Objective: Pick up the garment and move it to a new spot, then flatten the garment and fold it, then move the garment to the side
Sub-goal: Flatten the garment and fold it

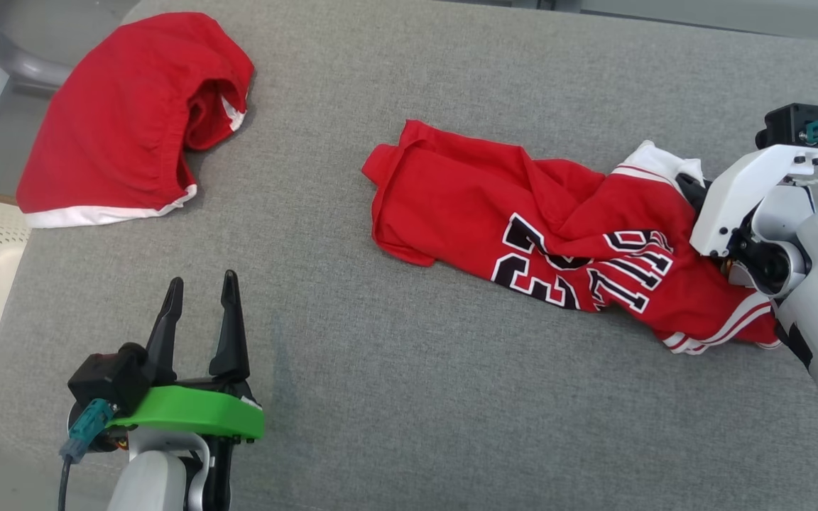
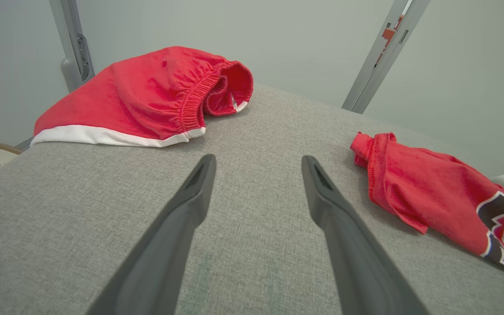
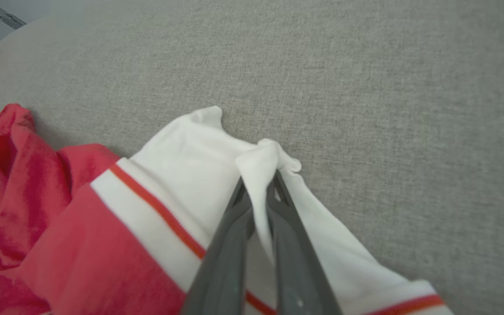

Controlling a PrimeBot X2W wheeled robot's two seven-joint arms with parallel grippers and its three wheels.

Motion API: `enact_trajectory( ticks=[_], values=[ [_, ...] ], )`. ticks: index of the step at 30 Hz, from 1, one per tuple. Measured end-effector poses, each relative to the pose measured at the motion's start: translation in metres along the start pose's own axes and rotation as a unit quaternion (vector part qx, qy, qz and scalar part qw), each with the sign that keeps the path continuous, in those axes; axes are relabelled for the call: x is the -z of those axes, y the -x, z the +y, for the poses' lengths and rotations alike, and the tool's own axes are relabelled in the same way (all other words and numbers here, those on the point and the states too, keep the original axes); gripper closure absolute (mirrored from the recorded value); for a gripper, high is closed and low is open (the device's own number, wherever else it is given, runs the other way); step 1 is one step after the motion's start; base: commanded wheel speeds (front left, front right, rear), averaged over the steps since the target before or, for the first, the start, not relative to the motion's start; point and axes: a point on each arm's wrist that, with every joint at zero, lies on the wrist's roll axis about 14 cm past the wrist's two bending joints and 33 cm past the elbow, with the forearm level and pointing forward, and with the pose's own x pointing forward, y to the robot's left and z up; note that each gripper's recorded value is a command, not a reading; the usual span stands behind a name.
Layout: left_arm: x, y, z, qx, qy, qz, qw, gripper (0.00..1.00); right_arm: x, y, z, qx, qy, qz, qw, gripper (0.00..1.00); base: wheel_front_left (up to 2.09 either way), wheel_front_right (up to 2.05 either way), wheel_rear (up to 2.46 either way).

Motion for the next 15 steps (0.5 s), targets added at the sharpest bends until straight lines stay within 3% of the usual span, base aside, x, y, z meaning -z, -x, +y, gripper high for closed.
enact_trajectory(
  ticks=[8,15],
  values=[
    [-0.007,0.008,-0.008,0.013,0.000,-0.011,1.000,0.00,-0.043,0.032,0.019,-0.018,0.049,-0.112,0.992,1.00,0.00,0.00,0.00],
    [-0.009,0.017,-0.023,0.037,0.005,-0.016,0.999,0.00,-0.086,0.086,0.046,-0.049,0.121,-0.240,0.962,1.00,0.00,0.00,0.00]
  ],
)
